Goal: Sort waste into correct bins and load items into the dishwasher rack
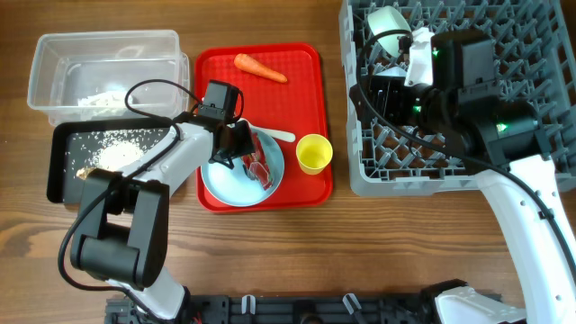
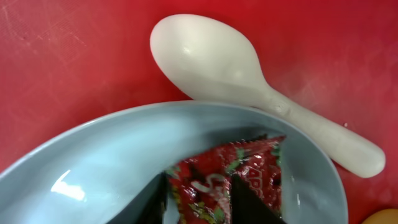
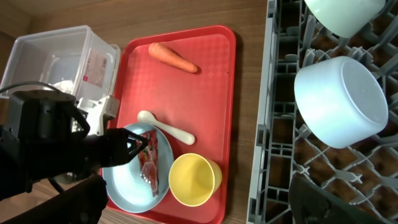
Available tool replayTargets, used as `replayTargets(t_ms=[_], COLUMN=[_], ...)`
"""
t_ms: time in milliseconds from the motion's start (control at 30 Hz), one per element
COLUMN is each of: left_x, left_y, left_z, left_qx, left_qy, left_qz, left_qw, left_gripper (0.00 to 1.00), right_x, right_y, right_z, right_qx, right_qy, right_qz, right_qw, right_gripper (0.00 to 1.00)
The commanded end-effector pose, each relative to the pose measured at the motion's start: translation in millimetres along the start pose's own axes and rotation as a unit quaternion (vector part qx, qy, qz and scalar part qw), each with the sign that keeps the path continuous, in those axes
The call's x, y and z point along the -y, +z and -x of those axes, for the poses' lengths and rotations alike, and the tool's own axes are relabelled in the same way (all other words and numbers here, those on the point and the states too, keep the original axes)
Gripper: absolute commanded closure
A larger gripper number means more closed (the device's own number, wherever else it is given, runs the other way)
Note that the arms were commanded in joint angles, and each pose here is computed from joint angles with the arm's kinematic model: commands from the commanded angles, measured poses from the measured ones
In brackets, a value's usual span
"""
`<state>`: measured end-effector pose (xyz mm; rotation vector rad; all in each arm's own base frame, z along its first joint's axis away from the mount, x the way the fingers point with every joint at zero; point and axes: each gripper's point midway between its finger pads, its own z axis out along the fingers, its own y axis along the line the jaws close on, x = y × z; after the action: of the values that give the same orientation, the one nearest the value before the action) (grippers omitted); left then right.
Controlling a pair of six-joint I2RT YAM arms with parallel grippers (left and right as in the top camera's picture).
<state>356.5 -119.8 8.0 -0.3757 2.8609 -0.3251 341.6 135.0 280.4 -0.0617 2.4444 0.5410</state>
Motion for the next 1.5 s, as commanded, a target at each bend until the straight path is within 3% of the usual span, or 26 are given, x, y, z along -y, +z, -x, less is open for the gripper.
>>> replayTargets(t_ms=[0,133,500,767,933,1233,1467], left_x=[-6,-5,14,39,-10,-127,-175], left_y=[12,12,-13,-116,-179,-222,-250], left_z=[-10,-9,16,67,104,149,178], left_qx=[-0.018,-0.016,0.034,0.157,0.249,0.339,0.412], left_qy=[0.005,0.005,0.024,0.021,-0.039,-0.161,-0.195], left_qz=[0.012,0.011,-0.022,-0.086,-0.075,-0.018,-0.004], left_qw=[1.000,1.000,0.999,0.984,0.965,0.927,0.890], left_gripper=[0.77,0.96,0.96,0.96,0.96,0.96,0.96], right_x=[2,1,0,0,-1,-2,-3], right_y=[1,1,1,1,1,1,1], right_z=[1,0,0,0,0,2,5], right_qx=[0.000,-0.001,-0.002,-0.002,-0.003,0.002,0.009], right_qy=[-0.009,-0.008,-0.009,-0.009,-0.009,-0.010,0.002], right_qz=[-0.006,-0.004,-0.001,0.000,0.003,0.004,0.007], right_qw=[1.000,1.000,1.000,1.000,1.000,1.000,1.000], right_gripper=[0.05,0.05,0.04,0.04,0.04,0.05,0.05])
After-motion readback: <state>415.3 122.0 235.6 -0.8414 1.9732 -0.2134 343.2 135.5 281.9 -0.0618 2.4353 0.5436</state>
